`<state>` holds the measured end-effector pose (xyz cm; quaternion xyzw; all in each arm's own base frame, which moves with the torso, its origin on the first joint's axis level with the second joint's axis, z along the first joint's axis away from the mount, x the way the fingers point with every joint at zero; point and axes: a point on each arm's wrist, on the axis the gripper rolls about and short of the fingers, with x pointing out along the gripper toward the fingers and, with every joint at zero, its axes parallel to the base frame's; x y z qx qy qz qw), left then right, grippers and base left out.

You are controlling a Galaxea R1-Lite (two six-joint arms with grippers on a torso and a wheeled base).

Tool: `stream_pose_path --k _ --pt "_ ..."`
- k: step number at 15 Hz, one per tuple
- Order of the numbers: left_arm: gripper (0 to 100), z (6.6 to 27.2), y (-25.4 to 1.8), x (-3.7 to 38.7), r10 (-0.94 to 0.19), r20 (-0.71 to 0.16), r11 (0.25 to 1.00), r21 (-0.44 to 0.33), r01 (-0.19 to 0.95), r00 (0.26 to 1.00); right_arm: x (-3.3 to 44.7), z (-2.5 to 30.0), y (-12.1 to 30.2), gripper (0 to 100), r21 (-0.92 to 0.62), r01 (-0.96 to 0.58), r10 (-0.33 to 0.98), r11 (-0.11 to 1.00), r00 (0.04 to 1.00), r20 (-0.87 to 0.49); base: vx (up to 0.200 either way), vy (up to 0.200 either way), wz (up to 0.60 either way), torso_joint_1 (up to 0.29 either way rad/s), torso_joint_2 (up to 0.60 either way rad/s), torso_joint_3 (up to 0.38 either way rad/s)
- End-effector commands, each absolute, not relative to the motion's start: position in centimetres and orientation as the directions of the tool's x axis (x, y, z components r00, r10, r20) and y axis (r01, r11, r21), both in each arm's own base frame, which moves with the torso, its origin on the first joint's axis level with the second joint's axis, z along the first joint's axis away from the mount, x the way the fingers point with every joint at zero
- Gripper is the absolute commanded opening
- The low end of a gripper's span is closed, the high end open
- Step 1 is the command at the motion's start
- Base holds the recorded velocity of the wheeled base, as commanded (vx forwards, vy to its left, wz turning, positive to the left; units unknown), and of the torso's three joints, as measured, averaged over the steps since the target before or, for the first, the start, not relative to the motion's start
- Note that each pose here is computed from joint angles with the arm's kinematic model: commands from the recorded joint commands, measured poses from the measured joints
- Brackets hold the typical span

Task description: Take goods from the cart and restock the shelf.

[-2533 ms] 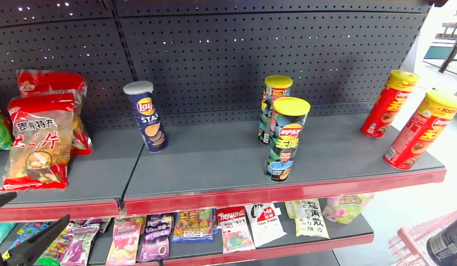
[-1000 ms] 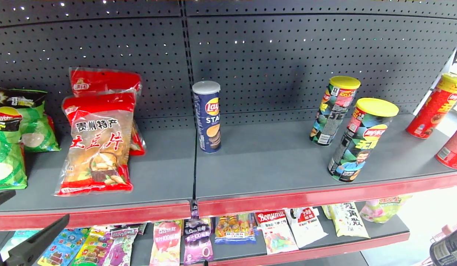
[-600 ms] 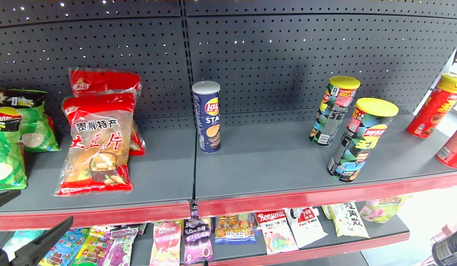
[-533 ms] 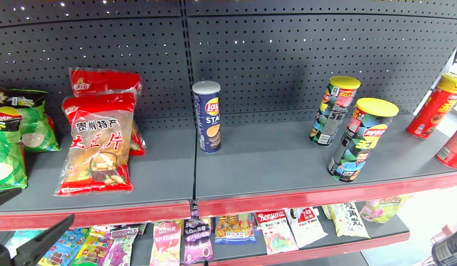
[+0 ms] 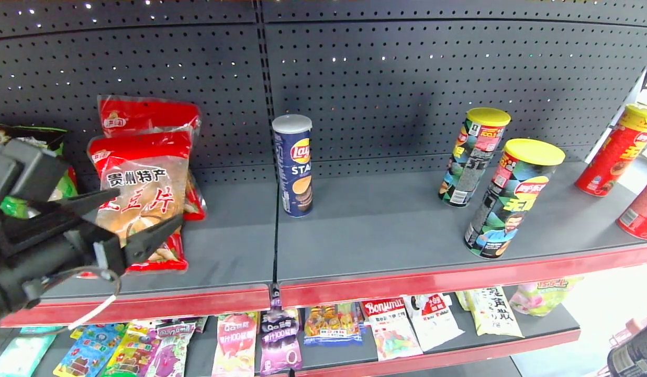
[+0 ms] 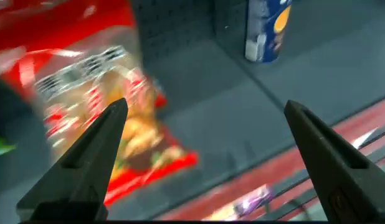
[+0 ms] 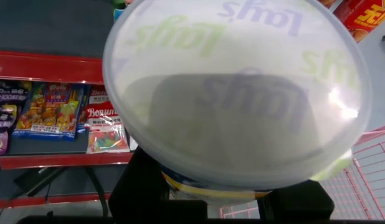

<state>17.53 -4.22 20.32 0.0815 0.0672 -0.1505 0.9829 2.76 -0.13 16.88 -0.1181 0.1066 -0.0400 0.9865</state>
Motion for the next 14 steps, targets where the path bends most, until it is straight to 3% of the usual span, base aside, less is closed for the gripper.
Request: stream_pose_path --k 1,3,6,14 --pt "100 19.7 -6.8 24.7 -0.276 -0.148 0.951 0.101 0.292 0.950 2.8 16.8 -0.1 0 -0.243 0.055 -0.107 0.969 0.972 -0.207 0.000 0.000 0.00 0.000 0.00 0.000" --pt "100 19.8 -7.4 26.5 -0.311 -0.130 0.940 0.101 0.325 0.941 3.0 16.8 -0.1 0 -0.245 0.055 -0.110 0.968 0.970 -0.216 0.000 0.000 0.00 0.000 0.00 0.000" --pt "100 20.0 -8.9 28.0 -0.537 -0.122 0.835 0.068 0.546 0.835 3.0 16.6 -0.1 0 -0.246 0.042 -0.100 0.968 0.969 -0.227 0.000 0.000 0.00 0.000 0.00 0.000" --pt "100 19.7 -14.0 31.5 -0.611 -0.105 0.782 0.077 0.619 0.785 2.9 16.5 -0.1 0 -0.246 0.044 -0.101 0.968 0.969 -0.225 0.000 0.000 0.00 0.000 0.00 0.000"
